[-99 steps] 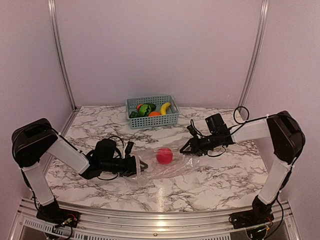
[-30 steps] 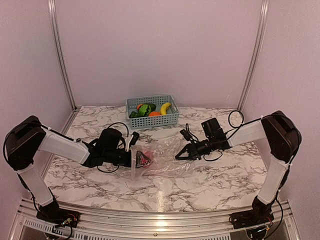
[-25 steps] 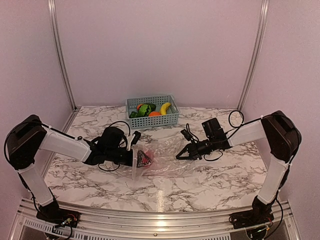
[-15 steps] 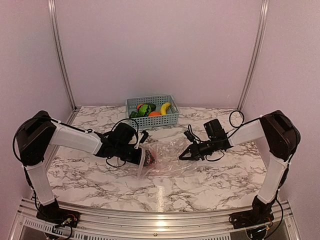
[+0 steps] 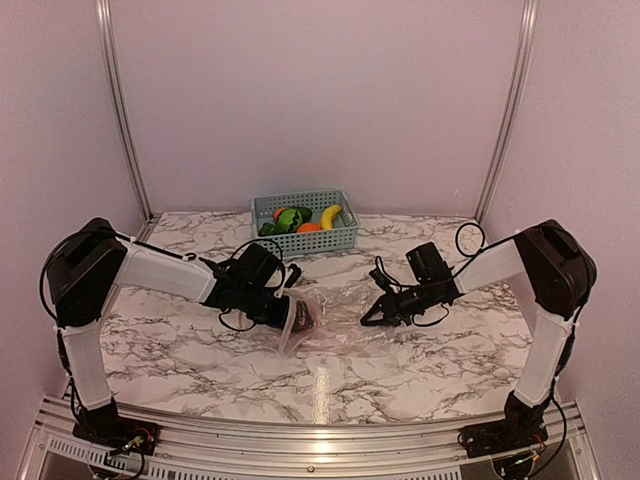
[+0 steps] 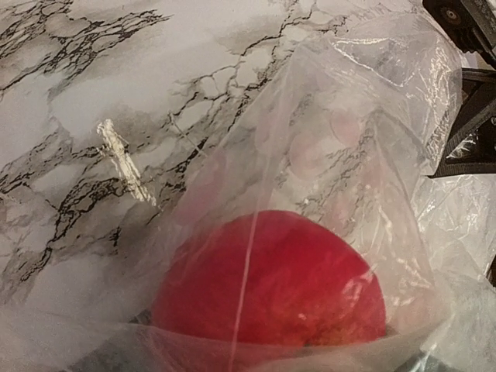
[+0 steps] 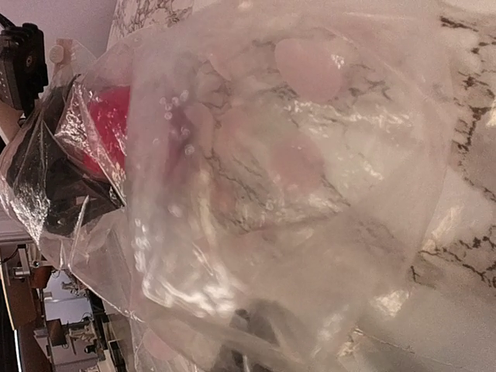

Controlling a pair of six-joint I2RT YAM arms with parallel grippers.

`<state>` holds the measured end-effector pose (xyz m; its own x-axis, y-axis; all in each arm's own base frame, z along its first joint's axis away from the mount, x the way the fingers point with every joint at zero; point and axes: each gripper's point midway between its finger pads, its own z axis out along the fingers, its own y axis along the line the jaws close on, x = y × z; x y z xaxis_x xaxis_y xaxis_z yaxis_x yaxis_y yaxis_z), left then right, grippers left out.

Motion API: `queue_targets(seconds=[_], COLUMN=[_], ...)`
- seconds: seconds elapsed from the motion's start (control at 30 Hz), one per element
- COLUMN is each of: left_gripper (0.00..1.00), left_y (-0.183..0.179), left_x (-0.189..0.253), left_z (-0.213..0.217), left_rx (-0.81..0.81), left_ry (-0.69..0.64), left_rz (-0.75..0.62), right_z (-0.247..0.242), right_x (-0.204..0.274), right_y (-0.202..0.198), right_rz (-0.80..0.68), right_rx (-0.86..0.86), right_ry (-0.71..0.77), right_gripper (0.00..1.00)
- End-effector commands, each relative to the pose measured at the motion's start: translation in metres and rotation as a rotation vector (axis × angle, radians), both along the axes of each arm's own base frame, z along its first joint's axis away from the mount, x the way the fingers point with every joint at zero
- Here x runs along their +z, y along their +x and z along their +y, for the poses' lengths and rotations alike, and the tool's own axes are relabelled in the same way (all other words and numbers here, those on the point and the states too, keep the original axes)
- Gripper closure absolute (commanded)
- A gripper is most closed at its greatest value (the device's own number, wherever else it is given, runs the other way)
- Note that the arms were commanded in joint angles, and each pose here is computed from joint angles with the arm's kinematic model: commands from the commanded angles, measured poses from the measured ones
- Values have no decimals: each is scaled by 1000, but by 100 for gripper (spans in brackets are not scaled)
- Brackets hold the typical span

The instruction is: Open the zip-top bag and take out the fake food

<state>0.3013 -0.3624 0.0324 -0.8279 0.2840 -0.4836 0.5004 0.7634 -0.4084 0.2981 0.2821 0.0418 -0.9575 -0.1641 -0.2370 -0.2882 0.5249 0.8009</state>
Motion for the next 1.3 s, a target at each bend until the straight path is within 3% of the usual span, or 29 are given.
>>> queue_targets(seconds=[0.0,0.2,0.6,0.87,1.27], left_gripper=[11,11,37,38,20], left_y=[-9,-7,-15,-35,-7], left_x=[-22,-14,12,34,47], left_z=[29,36,38,57,32], left_rx=[70,87,42,20,27], left_ry=[26,-61,-137,-184,-187], left_rz=[100,106,66,10,-98], right_z=[-6,-9,-14,-22,-17], right_x=[-6,-6,-4,-1,3], right_y=[1,0,2,8,5], right_rz=[2,-2,-7,-25,-14], right_rx=[-5,-7,-30,-73,-44], right_ry=[-34,-40,-39,-31,3], right_gripper=[100,100,100,100,100])
